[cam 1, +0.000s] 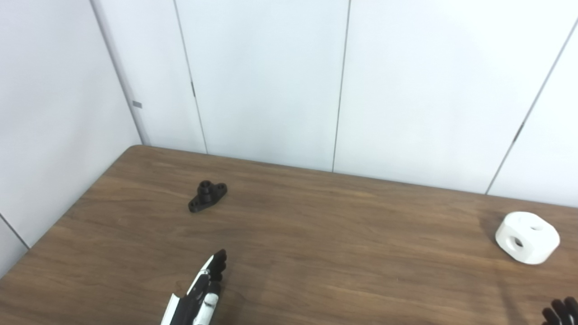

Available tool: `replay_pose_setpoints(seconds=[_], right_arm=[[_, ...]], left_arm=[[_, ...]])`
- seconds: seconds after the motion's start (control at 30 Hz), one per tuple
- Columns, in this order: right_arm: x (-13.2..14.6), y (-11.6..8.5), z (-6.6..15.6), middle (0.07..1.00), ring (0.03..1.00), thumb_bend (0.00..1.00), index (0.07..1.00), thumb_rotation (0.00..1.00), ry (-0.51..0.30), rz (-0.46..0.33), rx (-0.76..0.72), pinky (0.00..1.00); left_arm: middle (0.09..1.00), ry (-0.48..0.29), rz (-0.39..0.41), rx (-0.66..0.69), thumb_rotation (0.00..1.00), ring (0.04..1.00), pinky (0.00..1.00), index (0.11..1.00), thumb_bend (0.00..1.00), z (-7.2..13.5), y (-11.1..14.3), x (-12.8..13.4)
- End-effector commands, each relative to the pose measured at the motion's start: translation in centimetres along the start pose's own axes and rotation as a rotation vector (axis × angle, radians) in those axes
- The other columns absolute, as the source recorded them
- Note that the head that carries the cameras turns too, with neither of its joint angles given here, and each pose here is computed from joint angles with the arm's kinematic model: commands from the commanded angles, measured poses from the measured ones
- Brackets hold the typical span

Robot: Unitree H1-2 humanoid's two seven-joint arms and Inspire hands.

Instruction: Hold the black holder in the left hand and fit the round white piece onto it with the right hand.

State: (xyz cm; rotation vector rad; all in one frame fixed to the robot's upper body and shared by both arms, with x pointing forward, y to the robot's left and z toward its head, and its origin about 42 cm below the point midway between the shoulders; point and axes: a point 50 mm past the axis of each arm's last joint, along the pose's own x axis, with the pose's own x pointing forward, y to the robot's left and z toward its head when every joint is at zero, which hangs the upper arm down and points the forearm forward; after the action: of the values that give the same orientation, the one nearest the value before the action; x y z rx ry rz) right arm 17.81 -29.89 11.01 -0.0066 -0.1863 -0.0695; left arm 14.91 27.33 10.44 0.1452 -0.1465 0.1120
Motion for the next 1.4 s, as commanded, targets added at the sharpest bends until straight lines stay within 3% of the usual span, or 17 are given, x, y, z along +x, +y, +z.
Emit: replay_pose_setpoints(seconds=[0.0,0.2,0.33,0.47,0.63,0.77,0.93,1.13,1.23,1.37], right_arm=[[-0.8,-0.3,-2.3,0.975,0.970,0.58,0.991,1.00,0.098,-0.020,-0.001,1.00],[-0.8,-0.2,-2.4,0.882,0.880,0.62,0.909,1.00,0.106,-0.025,0.002,0.92],[-0.8,0.0,-2.2,0.864,0.854,0.65,0.878,0.97,0.106,-0.029,0.005,0.84],[-0.8,0.1,-2.4,0.893,0.891,0.68,0.892,0.98,0.101,-0.033,0.000,0.91],[-0.8,0.5,-2.4,0.925,0.926,0.69,0.925,0.99,0.097,-0.034,0.006,0.96],[-0.6,0.6,-2.4,0.942,0.943,0.69,0.950,1.00,0.094,-0.008,0.015,0.99],[-0.6,0.5,-2.5,0.963,0.968,0.70,0.976,1.00,0.107,0.008,0.010,1.00],[-0.6,0.6,-2.6,0.968,0.964,0.71,0.979,1.00,0.118,0.004,0.006,1.00],[-0.6,0.7,-2.7,0.971,0.967,0.71,0.981,1.00,0.121,0.004,0.006,1.00],[-0.6,0.8,-2.7,0.972,0.968,0.72,0.983,0.99,0.122,0.002,0.010,1.00]], left_arm=[[0.968,0.041,0.001,-0.018,0.83,0.973,0.99,0.960,0.46,-0.6,-1.3,-0.2],[0.960,0.047,0.019,0.030,0.68,0.957,0.94,0.943,0.37,0.1,-1.4,0.1],[0.951,0.015,0.003,0.193,0.59,0.943,0.91,0.939,0.33,2.2,-1.0,1.4],[0.956,-0.058,0.018,0.266,0.39,0.943,0.89,0.929,0.35,4.4,-0.4,3.4],[0.949,-0.118,0.059,0.324,0.26,0.944,0.90,0.922,0.43,6.9,0.6,5.9],[0.955,-0.127,0.099,0.368,0.30,0.953,0.92,0.922,0.50,8.4,1.6,7.6],[0.950,-0.130,0.158,0.614,0.39,0.964,0.94,0.915,0.64,9.5,3.1,9.3],[0.940,-0.164,0.215,0.804,0.41,0.982,0.93,0.897,0.72,9.4,4.7,11.5],[0.936,-0.155,0.241,0.900,0.47,0.981,0.99,0.887,0.76,9.5,5.4,12.9],[0.937,-0.139,0.265,0.960,0.51,0.986,1.00,0.876,0.80,9.6,6.2,14.3]])
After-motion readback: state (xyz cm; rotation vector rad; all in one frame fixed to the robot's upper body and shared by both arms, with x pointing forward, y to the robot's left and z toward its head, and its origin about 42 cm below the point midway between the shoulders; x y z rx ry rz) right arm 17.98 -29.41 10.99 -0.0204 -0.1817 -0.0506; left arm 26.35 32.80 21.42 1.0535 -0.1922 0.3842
